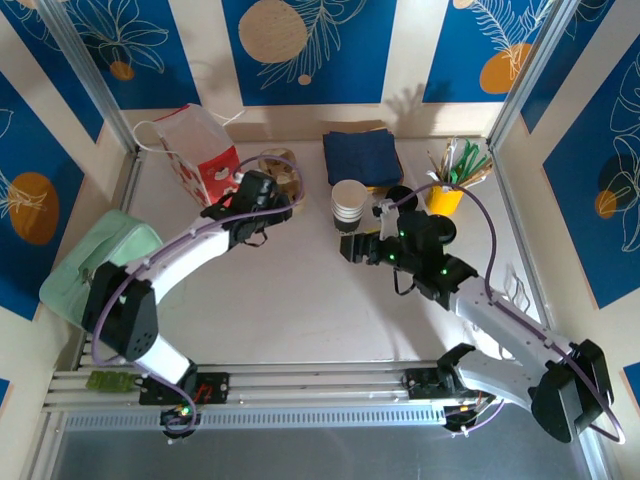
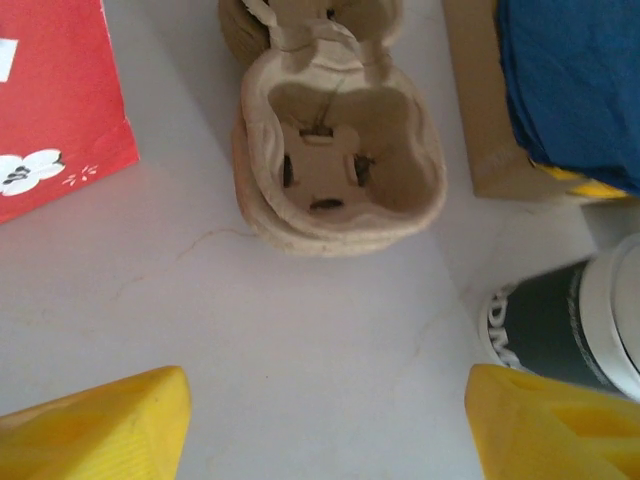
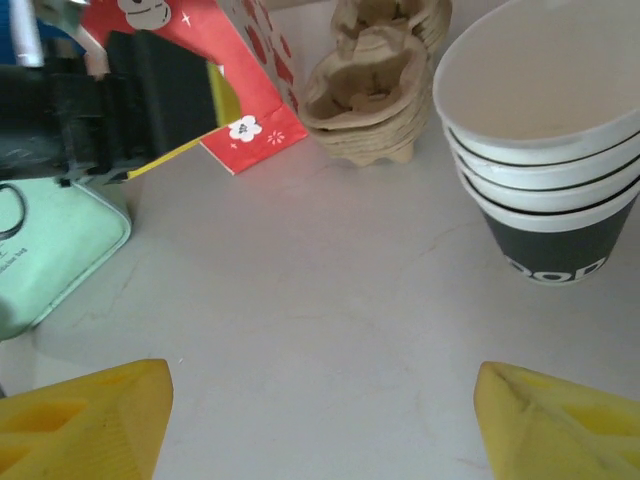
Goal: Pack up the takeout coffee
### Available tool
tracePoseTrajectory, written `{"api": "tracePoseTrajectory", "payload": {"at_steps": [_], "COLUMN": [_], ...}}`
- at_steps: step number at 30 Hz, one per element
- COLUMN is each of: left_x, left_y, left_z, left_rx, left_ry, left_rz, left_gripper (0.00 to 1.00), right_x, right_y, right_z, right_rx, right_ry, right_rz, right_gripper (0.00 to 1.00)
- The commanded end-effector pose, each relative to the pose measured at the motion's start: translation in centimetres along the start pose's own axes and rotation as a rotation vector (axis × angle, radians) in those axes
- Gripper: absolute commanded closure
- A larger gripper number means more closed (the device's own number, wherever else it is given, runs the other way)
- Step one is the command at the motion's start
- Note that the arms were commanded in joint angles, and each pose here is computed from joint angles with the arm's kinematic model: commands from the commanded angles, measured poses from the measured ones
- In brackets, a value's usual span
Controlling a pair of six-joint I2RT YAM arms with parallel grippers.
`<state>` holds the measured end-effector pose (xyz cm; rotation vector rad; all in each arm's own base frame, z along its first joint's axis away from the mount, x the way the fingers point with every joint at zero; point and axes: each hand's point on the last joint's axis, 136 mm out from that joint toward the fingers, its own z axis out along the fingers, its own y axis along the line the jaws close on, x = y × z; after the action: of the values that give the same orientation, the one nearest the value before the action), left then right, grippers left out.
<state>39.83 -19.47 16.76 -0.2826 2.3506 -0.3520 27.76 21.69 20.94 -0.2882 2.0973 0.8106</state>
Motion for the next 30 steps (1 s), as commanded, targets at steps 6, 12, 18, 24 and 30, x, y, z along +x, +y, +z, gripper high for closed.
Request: {"api": "tracePoseTrajectory", "payload": {"at_steps": [6, 12, 18, 24, 30], "left_x": [-2.4, -2.6, -2.7, -2.7, -3.0], "left_y": [0.2, 0.9, 1.5, 1.9, 1.9], "left_z": [4.6, 7.2, 8.8, 9.2, 9.3], "left_rx": [-0.070, -0.091, -0.074, -0.055, -0.047], "left_ry": [-0.056, -0.037, -0.024, -0.016, -0.018], "left_rz": [-0.076, -0.137, -0.187, -0.209, -0.218], "left_gripper": [0.36, 0.44, 0.58, 0.63, 0.65], "right_x": [-1.3, -0.6, -0.2, -0.5, -0.6], "right_y": [-0.6, -1.8, -2.3, -2.6, -2.8], "right_z": [0.3, 0.9, 1.8, 1.3, 1.2], "right_rx": [0.015, 0.048, 0.059, 0.082, 0.091], "right_ry": [-0.130, -0.157, -0.122, -0.145, -0.151], "right_rz": [-0.023, -0.049, -0.024, -0.030, -0.032], "right_gripper": [0.19, 0.19, 0.20, 0.20, 0.20]}}
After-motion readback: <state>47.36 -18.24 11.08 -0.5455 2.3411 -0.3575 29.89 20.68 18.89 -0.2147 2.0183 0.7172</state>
